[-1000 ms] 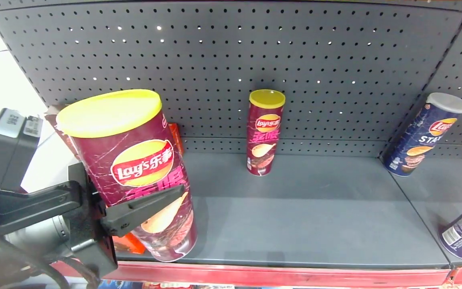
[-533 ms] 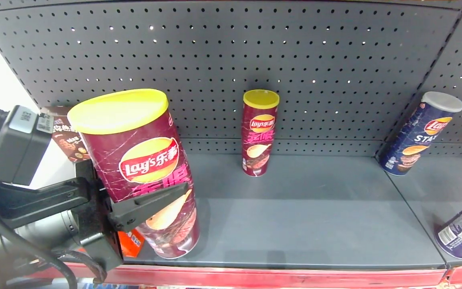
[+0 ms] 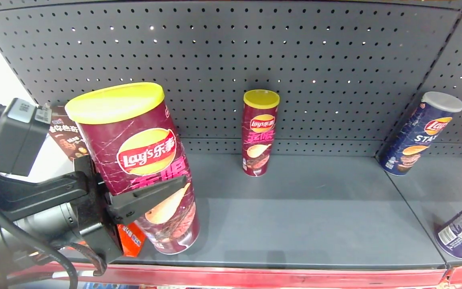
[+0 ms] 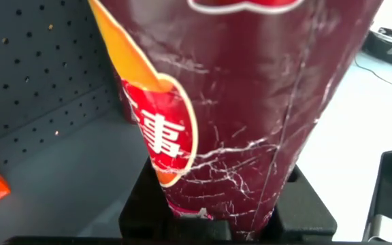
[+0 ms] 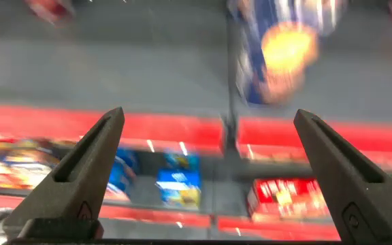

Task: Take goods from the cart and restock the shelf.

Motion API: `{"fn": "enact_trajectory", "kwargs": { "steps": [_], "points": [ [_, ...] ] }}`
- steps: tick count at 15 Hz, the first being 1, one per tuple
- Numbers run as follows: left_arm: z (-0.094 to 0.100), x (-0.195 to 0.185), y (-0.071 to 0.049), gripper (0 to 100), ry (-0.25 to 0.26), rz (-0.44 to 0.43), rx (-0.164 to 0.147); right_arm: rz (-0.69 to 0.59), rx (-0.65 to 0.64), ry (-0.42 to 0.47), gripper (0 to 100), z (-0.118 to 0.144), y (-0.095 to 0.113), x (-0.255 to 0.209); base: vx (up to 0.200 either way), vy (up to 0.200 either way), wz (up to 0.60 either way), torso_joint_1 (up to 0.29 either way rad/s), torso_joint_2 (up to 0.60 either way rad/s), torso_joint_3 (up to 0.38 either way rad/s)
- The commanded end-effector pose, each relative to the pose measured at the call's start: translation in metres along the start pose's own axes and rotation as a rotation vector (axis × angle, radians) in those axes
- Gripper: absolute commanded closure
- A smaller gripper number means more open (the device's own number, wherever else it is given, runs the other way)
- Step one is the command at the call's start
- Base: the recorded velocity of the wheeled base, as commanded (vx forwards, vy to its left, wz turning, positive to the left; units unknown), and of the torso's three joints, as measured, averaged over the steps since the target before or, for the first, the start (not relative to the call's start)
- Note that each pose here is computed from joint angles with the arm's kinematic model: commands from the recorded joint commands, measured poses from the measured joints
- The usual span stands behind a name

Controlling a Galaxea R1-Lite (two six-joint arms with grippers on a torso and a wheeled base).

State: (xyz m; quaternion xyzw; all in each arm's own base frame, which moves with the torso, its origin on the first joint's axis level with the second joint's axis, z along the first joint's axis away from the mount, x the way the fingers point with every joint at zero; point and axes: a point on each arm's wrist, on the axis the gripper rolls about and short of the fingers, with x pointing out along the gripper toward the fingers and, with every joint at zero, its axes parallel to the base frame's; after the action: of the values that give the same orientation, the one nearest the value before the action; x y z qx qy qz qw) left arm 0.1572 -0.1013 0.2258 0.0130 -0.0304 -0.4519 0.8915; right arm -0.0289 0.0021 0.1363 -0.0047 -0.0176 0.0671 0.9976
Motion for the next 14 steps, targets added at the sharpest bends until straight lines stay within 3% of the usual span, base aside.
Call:
{"fn": "enact_trajectory", "kwargs": {
  "steps": [1,5,10,13,14],
  "points": [
    [-0.002,0.001,0.0,100,0.006,-0.002,-0.004,0.249,-0.013,0.115,0,0.065,0.0,0.034,0.0,0.0,0.0,0.0,0.0,0.0],
    [-0.01,0.004,0.003,100,0.038,-0.001,-0.03,0.478,-0.064,0.254,0,0.073,0.006,0.08,0.0,0.0,0.0,0.0,0.0,0.0],
    [-0.014,0.014,0.007,100,0.046,-0.006,-0.033,0.629,-0.075,0.272,0,0.085,0.028,0.135,0.0,0.0,0.0,0.0,0.0,0.0],
    [-0.012,0.016,0.008,100,0.042,-0.001,-0.032,0.643,-0.112,0.34,0,0.087,0.051,0.172,0.0,0.0,0.0,0.0,0.0,0.0],
    [-0.012,0.016,0.008,100,0.042,0.001,-0.032,0.658,-0.111,0.323,0,0.089,0.056,0.184,0.0,0.0,0.0,0.0,0.0,0.0]
  ]
}}
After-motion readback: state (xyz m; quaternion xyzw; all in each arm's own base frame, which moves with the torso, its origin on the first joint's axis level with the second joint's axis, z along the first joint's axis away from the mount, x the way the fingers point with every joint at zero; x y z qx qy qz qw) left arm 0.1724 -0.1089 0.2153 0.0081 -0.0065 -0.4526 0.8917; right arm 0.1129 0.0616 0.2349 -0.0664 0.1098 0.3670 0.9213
